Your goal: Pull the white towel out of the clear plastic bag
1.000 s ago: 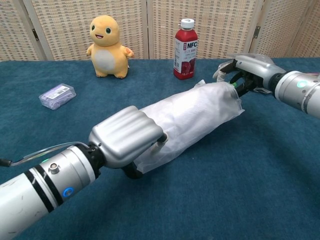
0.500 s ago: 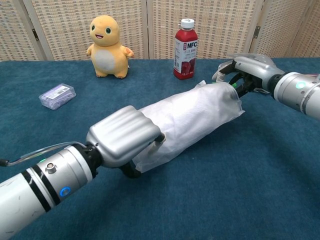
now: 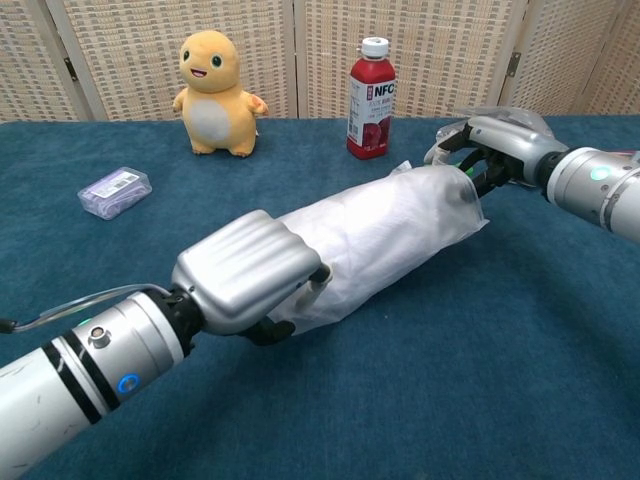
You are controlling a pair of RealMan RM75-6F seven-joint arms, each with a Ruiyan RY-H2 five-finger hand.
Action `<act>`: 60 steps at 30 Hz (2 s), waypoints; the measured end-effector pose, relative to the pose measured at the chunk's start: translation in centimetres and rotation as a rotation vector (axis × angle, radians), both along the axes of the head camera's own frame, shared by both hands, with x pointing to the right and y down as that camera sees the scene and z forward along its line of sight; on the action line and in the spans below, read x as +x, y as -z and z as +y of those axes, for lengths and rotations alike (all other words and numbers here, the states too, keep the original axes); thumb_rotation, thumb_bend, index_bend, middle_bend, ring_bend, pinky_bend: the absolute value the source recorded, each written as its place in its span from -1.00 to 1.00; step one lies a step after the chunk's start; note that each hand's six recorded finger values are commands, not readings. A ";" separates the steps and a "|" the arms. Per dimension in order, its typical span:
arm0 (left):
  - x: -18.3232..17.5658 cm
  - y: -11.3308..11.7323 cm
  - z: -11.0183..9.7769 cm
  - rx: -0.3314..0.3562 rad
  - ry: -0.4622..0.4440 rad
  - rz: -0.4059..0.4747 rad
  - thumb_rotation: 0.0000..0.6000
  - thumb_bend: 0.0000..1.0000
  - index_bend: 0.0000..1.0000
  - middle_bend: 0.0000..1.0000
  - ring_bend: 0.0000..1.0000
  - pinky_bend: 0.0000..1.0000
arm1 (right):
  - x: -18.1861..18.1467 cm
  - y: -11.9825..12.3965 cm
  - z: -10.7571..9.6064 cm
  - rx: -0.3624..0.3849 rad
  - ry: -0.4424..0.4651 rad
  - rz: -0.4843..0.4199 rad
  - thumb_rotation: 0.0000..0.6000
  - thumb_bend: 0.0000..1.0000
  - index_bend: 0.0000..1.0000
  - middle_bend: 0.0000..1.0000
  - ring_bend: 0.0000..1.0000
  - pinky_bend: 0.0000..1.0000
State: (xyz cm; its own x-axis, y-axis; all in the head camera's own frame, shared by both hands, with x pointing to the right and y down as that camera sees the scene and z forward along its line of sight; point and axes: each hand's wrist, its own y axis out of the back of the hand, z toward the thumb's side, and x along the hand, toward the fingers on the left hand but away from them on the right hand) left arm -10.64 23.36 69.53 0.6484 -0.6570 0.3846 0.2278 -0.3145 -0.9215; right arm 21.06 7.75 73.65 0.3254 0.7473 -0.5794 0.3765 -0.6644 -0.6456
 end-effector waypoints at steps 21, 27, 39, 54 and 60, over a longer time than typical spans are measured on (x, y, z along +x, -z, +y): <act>-0.4 0.2 -0.4 0.013 0.024 0.031 1.00 -0.28 0.42 0.95 0.68 0.75 | 0.5 0.1 0.0 0.001 -0.008 -0.001 1.00 0.32 0.56 -0.56 -0.91 -0.57; -0.6 0.5 -0.6 0.018 0.037 0.041 1.00 -0.28 0.43 0.96 0.69 0.76 | 0.7 0.3 -0.2 0.010 -0.011 0.003 1.00 0.32 0.56 -0.56 -0.91 -0.57; -1.3 0.9 -1.3 0.018 0.081 0.045 1.00 -0.26 0.47 1.00 0.75 0.85 | 1.5 0.7 -0.6 0.019 -0.029 0.015 1.00 0.32 0.56 -0.54 -0.91 -0.57; -1.7 1.5 -1.6 0.036 0.135 0.059 1.00 0.01 0.33 0.88 0.69 0.87 | 2.3 0.9 -0.7 0.021 -0.038 0.024 1.00 0.32 0.56 -0.54 -0.91 -0.57; -1.8 1.6 -1.5 0.039 0.142 0.053 1.00 0.06 0.31 0.85 0.68 0.87 | 2.4 0.8 -0.6 0.019 -0.038 0.027 1.00 0.32 0.56 -0.54 -0.91 -0.57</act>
